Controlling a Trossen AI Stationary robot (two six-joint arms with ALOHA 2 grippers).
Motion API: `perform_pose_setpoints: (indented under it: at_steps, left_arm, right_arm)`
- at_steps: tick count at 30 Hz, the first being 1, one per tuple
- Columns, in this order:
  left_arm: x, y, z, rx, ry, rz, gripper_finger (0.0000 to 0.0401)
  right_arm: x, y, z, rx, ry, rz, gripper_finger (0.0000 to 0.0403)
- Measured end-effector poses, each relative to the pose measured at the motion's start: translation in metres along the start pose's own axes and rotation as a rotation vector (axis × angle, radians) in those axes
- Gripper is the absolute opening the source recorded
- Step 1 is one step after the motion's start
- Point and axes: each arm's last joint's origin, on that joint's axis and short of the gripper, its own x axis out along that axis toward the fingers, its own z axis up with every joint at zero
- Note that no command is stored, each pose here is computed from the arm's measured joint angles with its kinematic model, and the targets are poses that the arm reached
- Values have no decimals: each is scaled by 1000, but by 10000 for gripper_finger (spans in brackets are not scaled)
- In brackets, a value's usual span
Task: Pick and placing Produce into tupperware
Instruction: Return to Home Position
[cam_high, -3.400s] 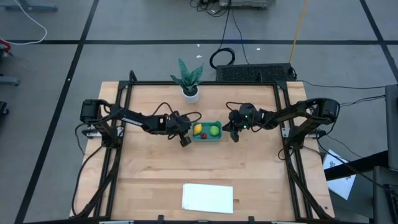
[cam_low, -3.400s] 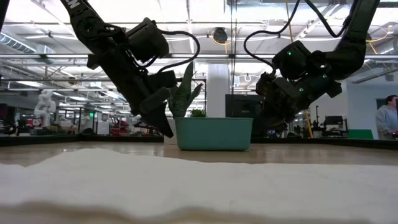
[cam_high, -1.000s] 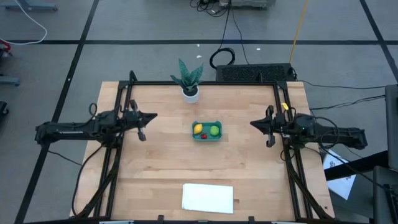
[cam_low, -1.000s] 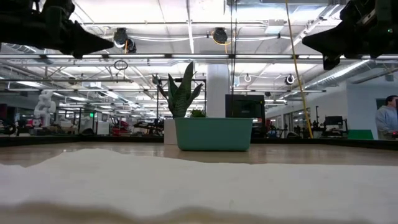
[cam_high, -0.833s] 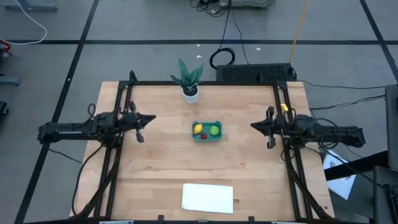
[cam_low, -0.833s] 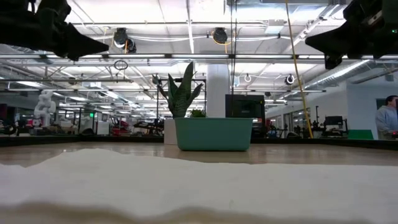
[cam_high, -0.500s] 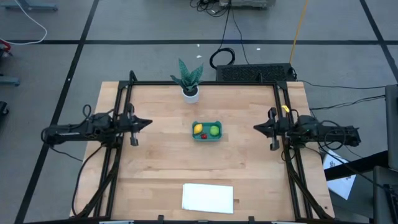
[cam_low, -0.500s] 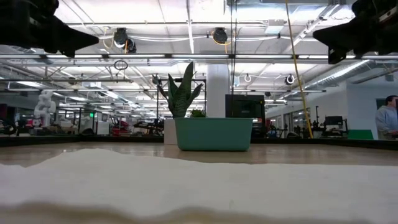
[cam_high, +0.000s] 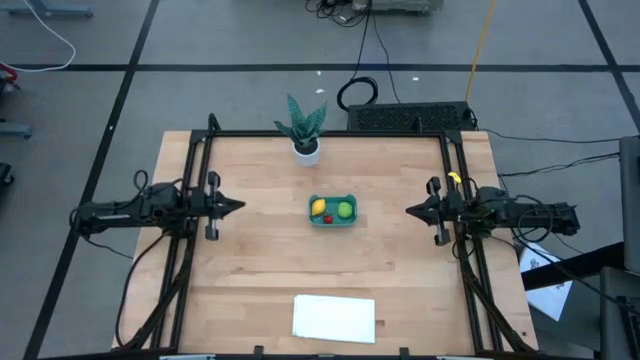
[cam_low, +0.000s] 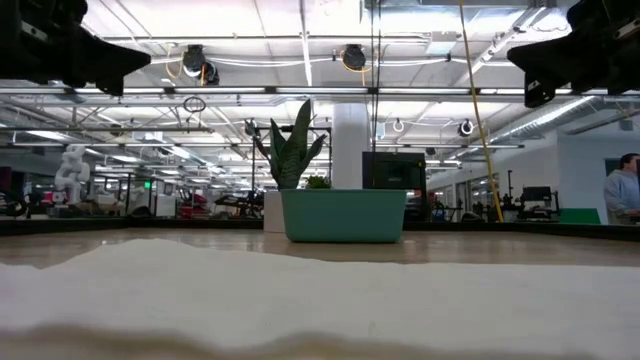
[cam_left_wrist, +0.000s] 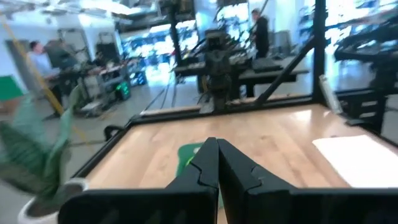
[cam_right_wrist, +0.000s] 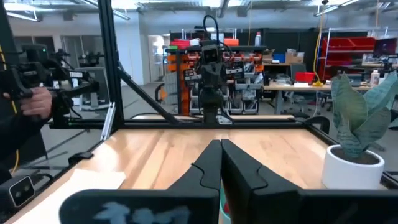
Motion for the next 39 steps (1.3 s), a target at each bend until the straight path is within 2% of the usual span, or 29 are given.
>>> perform_pose_setpoints:
  at_steps: [6,19,39]
  left_arm:
    - [4,-3,-14,-1,8,-28,0]
    - [8,-7,-32,-29,12,-63,0]
    - [9,-6,-32,-38,8,-62,1]
  right_arm:
    - [0,1,0,-5,0,49,0]
    - [0,1,-2,0,21,49,0]
    - [2,1,-8,2,-7,50,0]
